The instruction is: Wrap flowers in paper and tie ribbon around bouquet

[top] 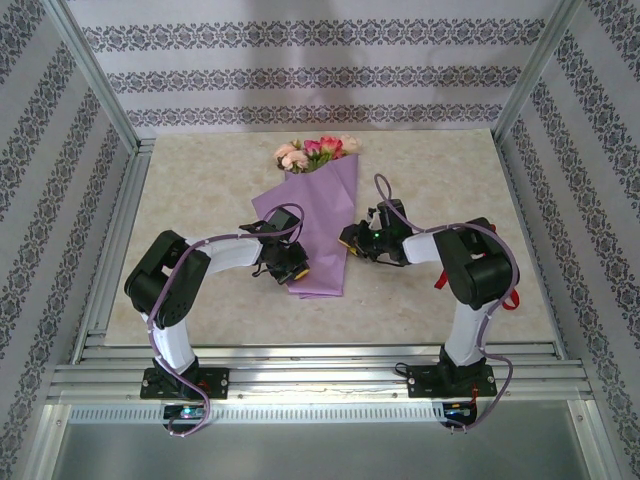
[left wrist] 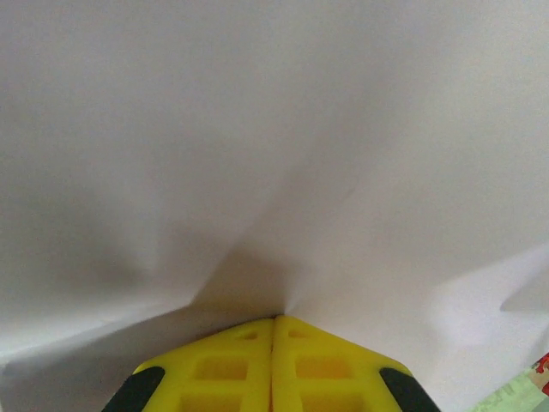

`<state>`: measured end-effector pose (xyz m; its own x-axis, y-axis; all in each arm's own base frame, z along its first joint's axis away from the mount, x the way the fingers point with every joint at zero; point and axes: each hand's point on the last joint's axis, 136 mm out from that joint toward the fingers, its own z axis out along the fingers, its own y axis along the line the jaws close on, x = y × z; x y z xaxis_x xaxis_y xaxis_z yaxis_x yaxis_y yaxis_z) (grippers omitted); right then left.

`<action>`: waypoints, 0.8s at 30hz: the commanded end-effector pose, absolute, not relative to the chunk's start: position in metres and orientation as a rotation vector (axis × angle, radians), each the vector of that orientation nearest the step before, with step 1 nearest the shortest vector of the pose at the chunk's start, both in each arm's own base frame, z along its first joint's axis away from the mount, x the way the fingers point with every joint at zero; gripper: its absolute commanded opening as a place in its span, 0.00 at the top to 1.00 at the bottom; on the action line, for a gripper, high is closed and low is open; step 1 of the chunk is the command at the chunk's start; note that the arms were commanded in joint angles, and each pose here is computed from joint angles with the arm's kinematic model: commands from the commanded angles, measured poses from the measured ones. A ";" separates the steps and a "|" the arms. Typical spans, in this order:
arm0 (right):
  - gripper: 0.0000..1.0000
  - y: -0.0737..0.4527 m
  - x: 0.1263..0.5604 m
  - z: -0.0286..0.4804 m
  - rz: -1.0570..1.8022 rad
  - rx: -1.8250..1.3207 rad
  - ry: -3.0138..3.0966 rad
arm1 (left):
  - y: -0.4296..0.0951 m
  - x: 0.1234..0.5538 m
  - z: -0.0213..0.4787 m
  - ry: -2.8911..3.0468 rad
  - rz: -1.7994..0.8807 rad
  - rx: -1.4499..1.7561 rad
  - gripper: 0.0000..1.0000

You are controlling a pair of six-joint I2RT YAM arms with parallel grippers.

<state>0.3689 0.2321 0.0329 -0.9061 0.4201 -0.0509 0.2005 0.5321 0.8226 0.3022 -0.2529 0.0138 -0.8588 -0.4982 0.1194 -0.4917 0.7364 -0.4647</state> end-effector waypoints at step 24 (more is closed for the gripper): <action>0.51 0.250 0.238 0.028 1.279 0.356 2.799 | -0.216 0.269 -0.053 3.053 -0.451 -0.898 0.93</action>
<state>0.2665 0.2498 0.0365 -0.9668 0.2553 -0.0065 0.1554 0.6083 0.7784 0.3048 -0.2565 0.0125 -0.8695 -0.4803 0.1154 -0.4727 0.7410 -0.4770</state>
